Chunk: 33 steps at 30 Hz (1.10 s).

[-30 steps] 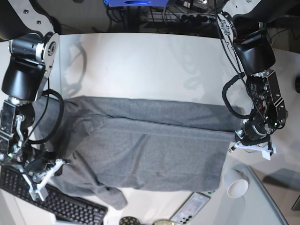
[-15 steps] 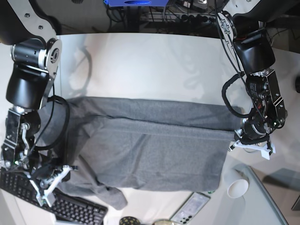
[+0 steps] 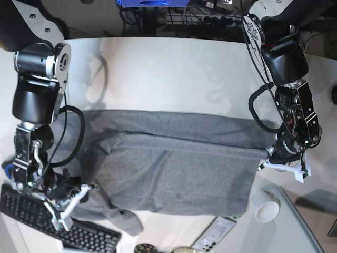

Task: Layout the t-shirt on the table in an organized manner, then fold the t-shirt properly
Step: 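Drag the held shirt edge toward the hem with both grippers, then open both grippers and raise them back toward the collar edge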

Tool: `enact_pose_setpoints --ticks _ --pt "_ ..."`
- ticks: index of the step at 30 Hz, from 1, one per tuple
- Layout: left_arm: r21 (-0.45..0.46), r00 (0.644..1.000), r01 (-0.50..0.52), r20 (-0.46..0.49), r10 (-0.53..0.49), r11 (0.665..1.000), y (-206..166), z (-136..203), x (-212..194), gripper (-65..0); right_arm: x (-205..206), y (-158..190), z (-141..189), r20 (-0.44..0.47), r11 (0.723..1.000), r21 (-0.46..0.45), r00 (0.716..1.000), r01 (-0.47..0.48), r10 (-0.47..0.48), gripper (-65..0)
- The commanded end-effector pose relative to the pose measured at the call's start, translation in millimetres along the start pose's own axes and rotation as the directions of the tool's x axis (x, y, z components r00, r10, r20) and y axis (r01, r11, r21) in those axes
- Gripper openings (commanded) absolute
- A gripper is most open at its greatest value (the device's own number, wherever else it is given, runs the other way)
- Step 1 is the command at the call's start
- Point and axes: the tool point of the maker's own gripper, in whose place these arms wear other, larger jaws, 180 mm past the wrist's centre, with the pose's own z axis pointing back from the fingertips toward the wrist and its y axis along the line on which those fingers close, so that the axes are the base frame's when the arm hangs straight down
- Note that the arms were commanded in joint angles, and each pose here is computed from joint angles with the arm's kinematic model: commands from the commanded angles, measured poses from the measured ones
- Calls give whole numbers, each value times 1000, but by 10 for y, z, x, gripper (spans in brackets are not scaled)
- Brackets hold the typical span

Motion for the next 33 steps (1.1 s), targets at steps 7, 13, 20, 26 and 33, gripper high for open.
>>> enact_pose_setpoints --ticks 7,13,20,26,33 --pt "-7 999 -35 26 35 999 -57 -237 115 -650 274 -16 12 92 1000 5 996 10 -11 -644" --pt "-5 998 -22 59 23 1000 -85 -327 93 -650 276 -16 12 93 1000 5 996 10 -11 -644" --pt "-41 992 72 108 -67 997 -351 -343 130 -650 263 -17 11 93 1000 6 996 14 -14 -587" --pt "-27 989 -15 149 19 1000 -196 -305 335 -341 240 -184 102 123 998 -15 990 69 -67 -333" --pt "-23 974 -53 217 57 998 -69 -158 540 -44 56 -505 427 179 986 -97 977 135 -116 -249"
